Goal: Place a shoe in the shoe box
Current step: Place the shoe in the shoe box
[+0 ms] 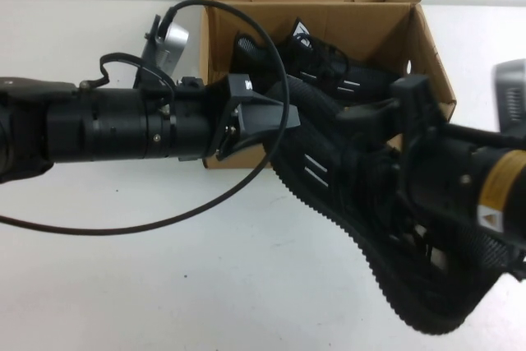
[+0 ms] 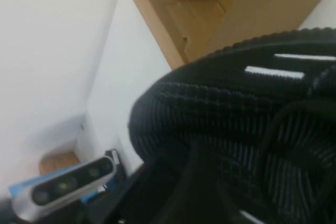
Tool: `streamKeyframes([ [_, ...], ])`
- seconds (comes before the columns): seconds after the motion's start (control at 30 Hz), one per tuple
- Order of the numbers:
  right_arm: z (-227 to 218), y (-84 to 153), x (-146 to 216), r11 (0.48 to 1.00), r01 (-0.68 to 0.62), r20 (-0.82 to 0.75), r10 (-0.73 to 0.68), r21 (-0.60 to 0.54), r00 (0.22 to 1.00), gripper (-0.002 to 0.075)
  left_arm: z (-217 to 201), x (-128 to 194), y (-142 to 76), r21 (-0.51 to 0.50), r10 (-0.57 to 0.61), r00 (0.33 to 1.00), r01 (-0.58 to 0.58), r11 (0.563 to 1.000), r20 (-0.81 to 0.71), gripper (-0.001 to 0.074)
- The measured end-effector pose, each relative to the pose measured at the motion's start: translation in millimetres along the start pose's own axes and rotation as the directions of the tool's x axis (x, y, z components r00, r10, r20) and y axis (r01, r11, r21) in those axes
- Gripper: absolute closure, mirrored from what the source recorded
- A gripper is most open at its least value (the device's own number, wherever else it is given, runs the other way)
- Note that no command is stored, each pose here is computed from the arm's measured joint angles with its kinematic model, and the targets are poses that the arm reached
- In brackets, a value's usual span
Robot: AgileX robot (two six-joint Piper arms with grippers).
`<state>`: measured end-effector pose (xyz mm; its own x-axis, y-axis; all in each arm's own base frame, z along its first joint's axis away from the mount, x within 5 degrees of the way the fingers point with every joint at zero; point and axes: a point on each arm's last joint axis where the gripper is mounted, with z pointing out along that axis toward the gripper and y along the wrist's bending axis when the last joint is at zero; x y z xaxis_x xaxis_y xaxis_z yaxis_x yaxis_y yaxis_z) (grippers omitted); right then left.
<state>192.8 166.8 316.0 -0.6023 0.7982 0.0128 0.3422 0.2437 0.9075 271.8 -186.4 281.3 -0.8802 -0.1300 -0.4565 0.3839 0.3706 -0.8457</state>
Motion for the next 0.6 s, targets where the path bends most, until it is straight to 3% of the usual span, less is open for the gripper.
streamKeyframes([
  [0.13, 13.7, -3.4, 3.0, 0.997, 0.073, -0.026, -0.073, -0.022, 0.997, 0.0559, -3.1, -4.2, 2.0, -0.002, -0.009, 1.000, 0.010, 1.000, 0.023, 0.0617],
  [0.2, 16.6, -3.7, 3.2, 0.996, 0.082, -0.033, -0.083, -0.032, 0.996, 0.0638, -3.9, -5.6, 2.6, -0.004, -0.009, 0.999, 0.009, 1.000, 0.033, 0.0617],
  [0.33, 18.2, -4.5, 2.5, 0.996, 0.087, -0.032, -0.088, -0.031, 0.996, 0.0650, -4.1, -6.1, 2.8, -0.005, 0.011, 0.999, -0.011, 1.000, 0.038, 0.0616],
  [0.4, 18.2, -4.4, 2.5, 0.995, 0.091, -0.031, -0.092, -0.031, 0.995, 0.0650, -4.1, -6.4, 2.5, -0.002, 0.007, 0.999, -0.007, 1.000, 0.041, 0.0573],
  [0.47, 18.2, -4.1, 2.6, 0.994, 0.102, -0.031, -0.103, -0.035, 0.994, 0.0650, -4.1, -7.1, 1.8, 0.006, -0.003, 0.999, 0.002, 1.000, 0.049, 0.0465],
  [0.6, 12.8, 0.8, 3.1, 0.983, 0.169, -0.032, -0.172, -0.076, 0.985, 0.0652, -3.4, -5.9, 0.1, 0.018, -0.001, 0.999, 0.000, 1.000, 0.038, 0.0148],
])
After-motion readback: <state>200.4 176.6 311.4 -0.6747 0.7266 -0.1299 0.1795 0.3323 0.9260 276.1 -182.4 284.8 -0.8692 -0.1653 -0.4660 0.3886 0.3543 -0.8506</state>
